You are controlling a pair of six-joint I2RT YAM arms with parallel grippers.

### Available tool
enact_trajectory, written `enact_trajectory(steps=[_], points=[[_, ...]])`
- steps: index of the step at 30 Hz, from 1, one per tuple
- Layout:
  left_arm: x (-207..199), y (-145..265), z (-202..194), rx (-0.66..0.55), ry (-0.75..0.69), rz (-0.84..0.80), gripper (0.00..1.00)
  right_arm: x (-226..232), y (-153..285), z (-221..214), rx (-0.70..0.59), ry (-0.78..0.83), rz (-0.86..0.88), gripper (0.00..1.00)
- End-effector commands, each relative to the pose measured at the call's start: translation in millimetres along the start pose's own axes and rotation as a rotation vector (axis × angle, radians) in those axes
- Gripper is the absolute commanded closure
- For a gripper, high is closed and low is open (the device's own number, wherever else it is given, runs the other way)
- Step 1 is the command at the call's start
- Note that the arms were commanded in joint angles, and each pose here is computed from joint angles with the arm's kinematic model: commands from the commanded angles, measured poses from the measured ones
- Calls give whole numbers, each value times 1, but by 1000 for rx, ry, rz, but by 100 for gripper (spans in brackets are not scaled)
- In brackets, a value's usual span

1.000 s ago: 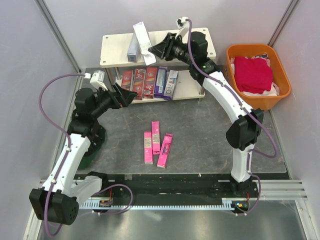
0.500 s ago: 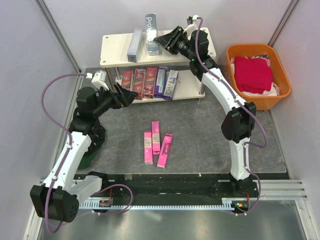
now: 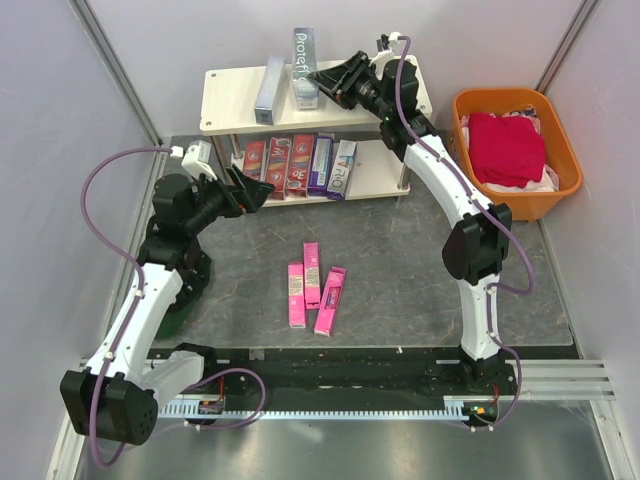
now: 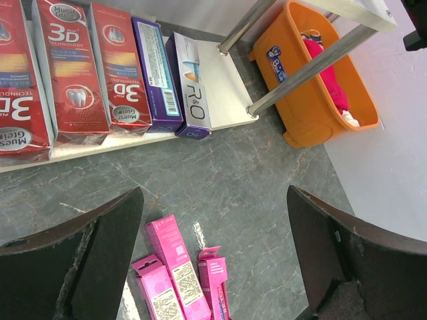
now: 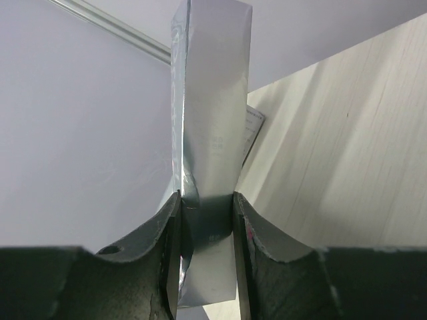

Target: Place and organize the toothpastes onto the shelf

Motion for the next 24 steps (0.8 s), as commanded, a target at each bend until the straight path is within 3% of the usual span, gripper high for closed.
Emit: enact_trajectory(steps=[1, 11, 16, 24], points=[[-2, 5, 10, -41, -44, 18, 5, 18, 5, -11, 63, -36, 39, 61], [-10, 1, 43, -88, -55, 55, 5, 14, 16, -15, 75, 32, -2, 16], [-21, -4, 85, -170, -83, 77, 5, 11, 22, -17, 73, 56, -28, 10], [-29, -30, 124, -197, -88, 31, 5, 18, 25, -29, 119, 108, -7, 9]])
Point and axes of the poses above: each gripper's point midway between its finger pads, its own y axis back along the fingers, its own x axis along the line the jaws close on, z = x × y, the point moved 10 cm from there along y, back along the fingers, and after that the axes turned 8 degrees about -y, right-handed, at the moved point
